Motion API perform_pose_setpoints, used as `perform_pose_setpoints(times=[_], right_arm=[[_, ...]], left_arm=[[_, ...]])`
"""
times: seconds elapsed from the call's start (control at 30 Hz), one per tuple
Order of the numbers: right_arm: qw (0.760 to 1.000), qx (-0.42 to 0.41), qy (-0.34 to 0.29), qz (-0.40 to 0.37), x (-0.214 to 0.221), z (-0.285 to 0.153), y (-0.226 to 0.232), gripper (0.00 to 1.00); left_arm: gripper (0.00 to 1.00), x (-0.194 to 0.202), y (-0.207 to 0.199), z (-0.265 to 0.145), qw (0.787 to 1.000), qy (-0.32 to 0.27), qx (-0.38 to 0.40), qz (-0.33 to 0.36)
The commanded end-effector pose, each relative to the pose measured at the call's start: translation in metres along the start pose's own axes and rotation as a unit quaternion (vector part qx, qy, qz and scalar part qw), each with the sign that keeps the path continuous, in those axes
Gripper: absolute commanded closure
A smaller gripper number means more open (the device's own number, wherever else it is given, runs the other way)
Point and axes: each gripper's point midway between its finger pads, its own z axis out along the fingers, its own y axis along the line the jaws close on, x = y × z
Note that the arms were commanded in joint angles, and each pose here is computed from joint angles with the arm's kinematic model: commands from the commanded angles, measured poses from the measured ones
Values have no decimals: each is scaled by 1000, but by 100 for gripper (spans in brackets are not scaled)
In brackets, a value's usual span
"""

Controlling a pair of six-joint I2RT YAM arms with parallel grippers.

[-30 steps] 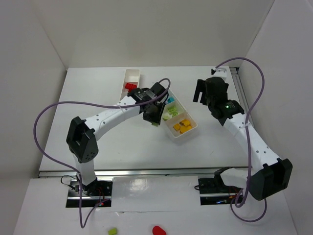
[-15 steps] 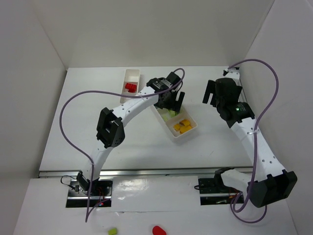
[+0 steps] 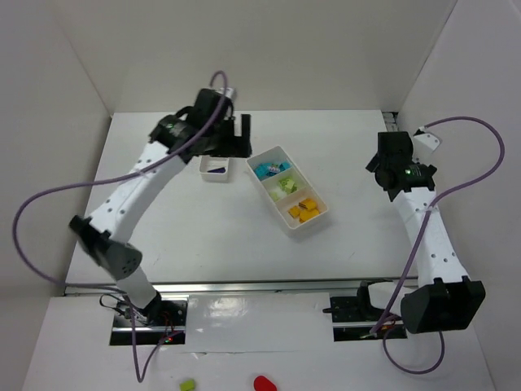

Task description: Sort the legos into containers by color

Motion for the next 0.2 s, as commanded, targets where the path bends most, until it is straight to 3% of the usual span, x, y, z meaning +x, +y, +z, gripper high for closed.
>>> perform_pose_setpoints(times=[0.0, 0.03, 0.17], right_arm=[[999, 17, 3, 35, 6, 1, -9, 1], [999, 10, 3, 37, 5, 1, -6, 1], [999, -1, 21, 27, 17, 9, -1, 1]], left_arm=[[0, 2, 44, -32, 998, -24, -47, -36], [0, -3, 60, -56, 996, -50, -54, -55], [0, -6, 92, -87, 988, -105, -68, -93]])
